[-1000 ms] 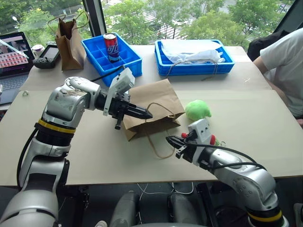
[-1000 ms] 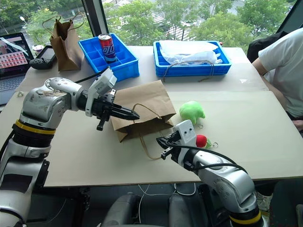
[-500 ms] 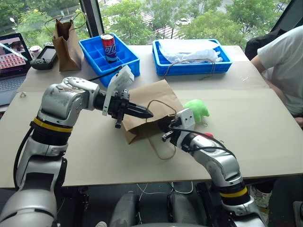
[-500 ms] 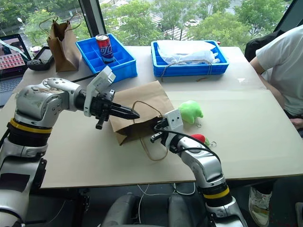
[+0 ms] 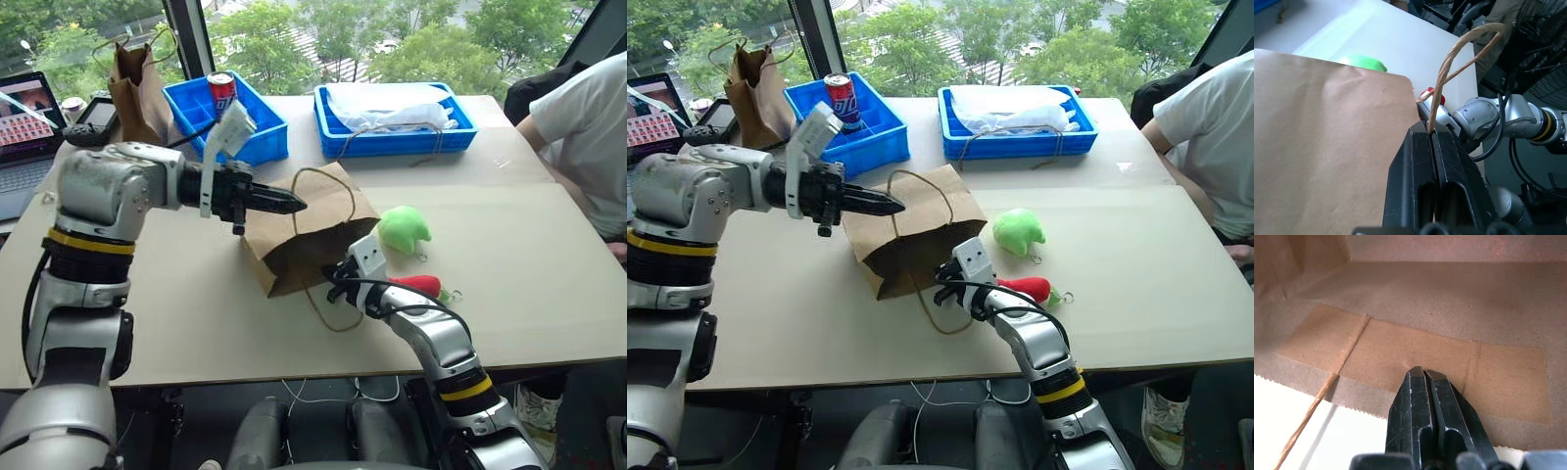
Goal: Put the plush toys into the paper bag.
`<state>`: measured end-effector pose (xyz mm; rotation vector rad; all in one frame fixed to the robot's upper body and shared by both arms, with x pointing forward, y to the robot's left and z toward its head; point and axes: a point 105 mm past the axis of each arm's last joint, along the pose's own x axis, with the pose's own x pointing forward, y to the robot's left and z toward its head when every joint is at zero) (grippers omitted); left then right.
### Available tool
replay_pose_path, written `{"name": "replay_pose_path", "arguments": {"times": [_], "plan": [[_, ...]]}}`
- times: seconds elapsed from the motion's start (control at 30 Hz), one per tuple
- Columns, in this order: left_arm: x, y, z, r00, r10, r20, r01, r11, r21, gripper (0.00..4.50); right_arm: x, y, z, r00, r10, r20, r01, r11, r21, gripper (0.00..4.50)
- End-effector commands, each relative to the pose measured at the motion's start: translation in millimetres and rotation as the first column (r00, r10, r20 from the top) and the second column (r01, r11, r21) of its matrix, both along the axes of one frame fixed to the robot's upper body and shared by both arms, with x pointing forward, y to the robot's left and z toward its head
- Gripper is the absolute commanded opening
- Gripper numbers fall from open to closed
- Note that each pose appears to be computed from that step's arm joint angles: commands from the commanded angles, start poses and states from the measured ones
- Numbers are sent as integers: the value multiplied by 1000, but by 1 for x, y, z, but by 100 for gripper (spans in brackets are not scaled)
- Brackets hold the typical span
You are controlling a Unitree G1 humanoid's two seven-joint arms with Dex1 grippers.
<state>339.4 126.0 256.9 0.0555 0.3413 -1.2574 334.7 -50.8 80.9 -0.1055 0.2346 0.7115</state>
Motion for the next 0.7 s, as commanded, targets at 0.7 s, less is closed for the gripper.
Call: {"name": "replay_pose_path", "arguments": {"times": [0.7], "plan": [[15, 0, 21, 993, 117, -3, -116, 978, -172, 0, -12, -9, 13, 999, 33, 26, -32, 998, -55, 5]]}}
